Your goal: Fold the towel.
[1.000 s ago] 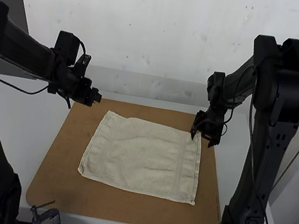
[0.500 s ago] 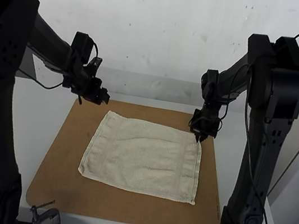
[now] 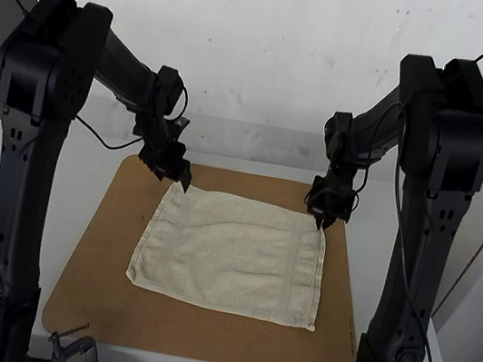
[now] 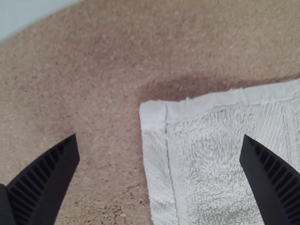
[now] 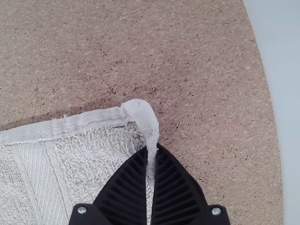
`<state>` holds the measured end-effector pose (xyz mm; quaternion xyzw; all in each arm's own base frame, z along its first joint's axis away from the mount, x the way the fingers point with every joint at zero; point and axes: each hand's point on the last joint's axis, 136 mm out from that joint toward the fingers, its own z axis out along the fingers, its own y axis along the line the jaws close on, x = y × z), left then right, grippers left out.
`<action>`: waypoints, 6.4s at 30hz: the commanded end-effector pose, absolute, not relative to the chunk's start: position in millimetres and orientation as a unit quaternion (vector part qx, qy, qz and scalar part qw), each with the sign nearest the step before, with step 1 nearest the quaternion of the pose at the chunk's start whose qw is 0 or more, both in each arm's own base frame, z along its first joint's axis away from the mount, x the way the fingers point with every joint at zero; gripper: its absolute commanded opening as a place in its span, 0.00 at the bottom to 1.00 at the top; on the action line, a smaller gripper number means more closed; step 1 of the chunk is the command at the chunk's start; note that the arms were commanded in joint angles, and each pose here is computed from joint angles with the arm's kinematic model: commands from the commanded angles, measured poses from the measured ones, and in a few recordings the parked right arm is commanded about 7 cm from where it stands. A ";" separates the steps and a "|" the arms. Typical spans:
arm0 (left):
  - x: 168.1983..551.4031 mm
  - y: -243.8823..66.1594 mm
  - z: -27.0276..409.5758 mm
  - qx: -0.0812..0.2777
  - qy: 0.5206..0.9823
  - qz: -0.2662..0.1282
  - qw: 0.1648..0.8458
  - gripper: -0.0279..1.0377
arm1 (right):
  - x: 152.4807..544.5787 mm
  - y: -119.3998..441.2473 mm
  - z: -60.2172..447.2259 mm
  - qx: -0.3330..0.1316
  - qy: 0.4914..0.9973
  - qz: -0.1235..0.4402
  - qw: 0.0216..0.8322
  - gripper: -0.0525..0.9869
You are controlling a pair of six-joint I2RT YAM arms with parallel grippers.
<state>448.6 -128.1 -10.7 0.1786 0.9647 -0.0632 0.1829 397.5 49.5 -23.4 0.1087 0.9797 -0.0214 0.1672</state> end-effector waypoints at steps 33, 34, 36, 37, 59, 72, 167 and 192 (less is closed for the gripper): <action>444.8 -133.3 33.2 0.127 0.981 -0.019 0.143 0.03 | 419.9 53.7 19.9 0.108 0.960 0.005 0.258 0.07; 446.3 -133.5 42.0 0.126 0.980 -0.020 0.153 0.03 | 421.6 54.0 24.5 0.107 0.958 0.007 0.265 0.07; 449.5 -131.5 57.0 0.120 0.978 -0.018 0.170 0.03 | 425.4 52.7 36.6 0.109 0.953 0.011 0.282 0.07; 451.5 -131.4 67.0 0.116 0.976 -0.015 0.183 0.03 | 427.1 51.4 43.8 0.109 0.950 0.012 0.291 0.07; 397.2 -118.3 116.5 0.078 0.973 -0.030 0.217 0.04 | 424.6 48.3 98.0 0.089 0.921 0.029 0.378 0.07; 332.5 -130.7 99.1 0.117 0.971 -0.032 0.205 0.04 | 341.7 50.0 77.3 0.019 0.945 0.009 0.326 0.07; 300.3 -86.3 95.7 0.051 0.977 -0.003 0.207 0.97 | 294.9 27.1 4.1 0.077 0.980 0.067 0.171 0.91; 297.2 -72.3 85.0 0.045 0.978 0.005 0.204 0.97 | 289.2 30.0 -35.6 0.094 0.989 0.061 0.096 0.07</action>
